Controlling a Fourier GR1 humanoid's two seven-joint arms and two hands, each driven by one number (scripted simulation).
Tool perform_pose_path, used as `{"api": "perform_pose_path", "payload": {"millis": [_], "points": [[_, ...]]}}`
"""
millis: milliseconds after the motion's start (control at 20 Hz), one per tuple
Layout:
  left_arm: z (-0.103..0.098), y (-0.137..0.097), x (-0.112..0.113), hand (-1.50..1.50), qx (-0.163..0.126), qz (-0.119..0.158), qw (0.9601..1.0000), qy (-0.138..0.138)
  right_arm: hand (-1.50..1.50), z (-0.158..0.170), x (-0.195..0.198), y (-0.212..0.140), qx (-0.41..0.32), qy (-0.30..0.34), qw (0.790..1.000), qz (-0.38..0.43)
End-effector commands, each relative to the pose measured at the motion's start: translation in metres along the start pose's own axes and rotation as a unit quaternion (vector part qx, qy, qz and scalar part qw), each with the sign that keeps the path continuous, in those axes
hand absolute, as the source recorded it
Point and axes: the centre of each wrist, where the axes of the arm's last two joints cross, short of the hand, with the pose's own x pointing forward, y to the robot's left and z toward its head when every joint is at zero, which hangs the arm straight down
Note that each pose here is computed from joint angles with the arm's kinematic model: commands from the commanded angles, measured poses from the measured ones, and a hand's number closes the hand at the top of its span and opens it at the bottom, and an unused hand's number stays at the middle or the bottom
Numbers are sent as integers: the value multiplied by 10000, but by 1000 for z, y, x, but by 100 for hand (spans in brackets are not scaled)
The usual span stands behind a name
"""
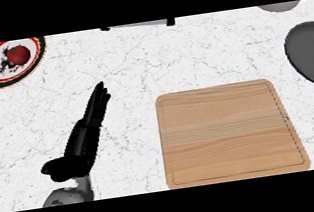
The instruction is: Pick the cupcake from the cutting board and place it in the pan
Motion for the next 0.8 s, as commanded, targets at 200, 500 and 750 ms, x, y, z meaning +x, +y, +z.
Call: {"api": "perform_pose_path", "payload": {"millis": [200,500,750], "points": [[-1,-6,-3,0,-60,86,9999,0,-150,0,9,20,1498,178,9870,-556],[-7,6,1,0,33,47,10000,5,-150,-10,23,15,508,-252,9834,-1723],[3,-4,-4,0,18,14,10000,12,-150,-14,0,-20,232,-187,9665,-2548]]}}
